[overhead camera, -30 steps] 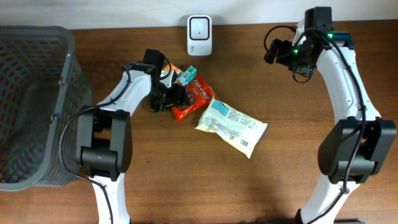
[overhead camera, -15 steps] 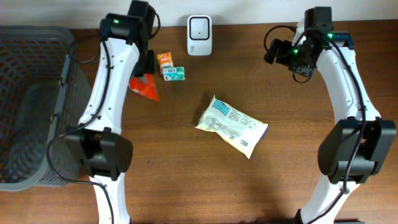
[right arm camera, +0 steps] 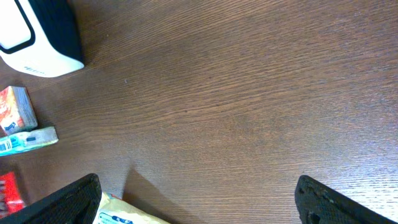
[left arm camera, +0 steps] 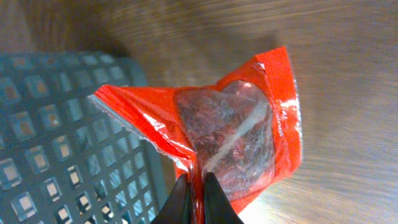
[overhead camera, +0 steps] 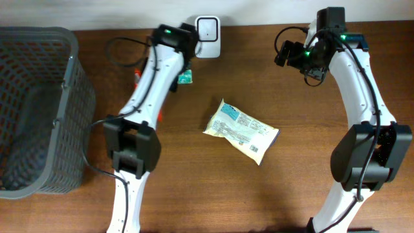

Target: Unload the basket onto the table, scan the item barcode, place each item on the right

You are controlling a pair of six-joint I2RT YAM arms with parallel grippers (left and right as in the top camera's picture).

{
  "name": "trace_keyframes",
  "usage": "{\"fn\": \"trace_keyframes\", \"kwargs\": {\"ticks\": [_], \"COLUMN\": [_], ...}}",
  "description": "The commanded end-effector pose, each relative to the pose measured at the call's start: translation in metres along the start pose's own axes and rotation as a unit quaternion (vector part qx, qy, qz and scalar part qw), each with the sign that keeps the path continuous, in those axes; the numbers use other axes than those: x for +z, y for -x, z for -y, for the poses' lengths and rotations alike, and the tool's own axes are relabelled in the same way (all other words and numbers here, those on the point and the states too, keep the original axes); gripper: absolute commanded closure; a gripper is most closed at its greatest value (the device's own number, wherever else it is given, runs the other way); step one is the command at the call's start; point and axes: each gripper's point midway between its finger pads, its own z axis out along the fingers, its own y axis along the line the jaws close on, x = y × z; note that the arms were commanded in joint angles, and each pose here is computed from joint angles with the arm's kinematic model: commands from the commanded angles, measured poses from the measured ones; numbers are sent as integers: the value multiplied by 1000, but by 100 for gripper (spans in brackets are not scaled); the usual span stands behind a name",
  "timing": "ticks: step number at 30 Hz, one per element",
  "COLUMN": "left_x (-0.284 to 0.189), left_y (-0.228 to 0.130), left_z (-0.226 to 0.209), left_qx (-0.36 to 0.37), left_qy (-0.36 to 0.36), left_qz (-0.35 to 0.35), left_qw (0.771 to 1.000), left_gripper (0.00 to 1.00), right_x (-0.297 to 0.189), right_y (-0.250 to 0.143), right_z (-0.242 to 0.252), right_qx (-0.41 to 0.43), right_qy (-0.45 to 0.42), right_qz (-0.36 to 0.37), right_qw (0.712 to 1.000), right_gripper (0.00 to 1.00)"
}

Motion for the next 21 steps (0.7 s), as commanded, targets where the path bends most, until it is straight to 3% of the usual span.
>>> {"fn": "trace_keyframes", "kwargs": {"ticks": [1, 2, 4, 7, 8, 9, 11, 12, 15, 17, 21], "left_x": [-30, -42, -56, -61, -59, -58, -55, -49, -16, 12, 37], "left_y": [4, 2, -2, -2, 0, 1, 3, 1, 7, 12, 10], "left_z": [59, 89, 115, 123, 121, 127, 133, 137, 157, 148, 147], "left_qx": [29, 38, 53, 59, 53, 43, 34, 37, -30, -88, -94], "left_qy": [-65, -121, -162, -166, -176, -216, -255, -252, -236, -181, -137], "left_qz": [36, 41, 46, 53, 50, 40, 27, 19, -20, -32, -46], "left_qw": [997, 991, 984, 983, 982, 975, 966, 967, 971, 979, 985], "left_gripper": [85, 83, 83, 83, 78, 56, 30, 23, 18, 18, 22], "right_x": [-9, -9, -9, -9, -9, -9, -9, -9, -9, -9, -9], "right_y": [4, 4, 4, 4, 4, 4, 4, 4, 4, 4, 4], "right_z": [-2, -2, -2, -2, -2, -2, -2, -2, -2, -2, -2], "right_qx": [3, 3, 3, 2, 3, 3, 3, 3, 2, 3, 3], "right_qy": [3, 3, 3, 3, 3, 3, 3, 3, 3, 3, 3], "right_qz": [10, 10, 10, 10, 10, 10, 10, 10, 10, 10, 10], "right_qw": [1000, 1000, 1000, 1000, 1000, 1000, 1000, 1000, 1000, 1000, 1000], "right_gripper": [2, 2, 2, 2, 2, 2, 2, 2, 2, 2, 2]}}
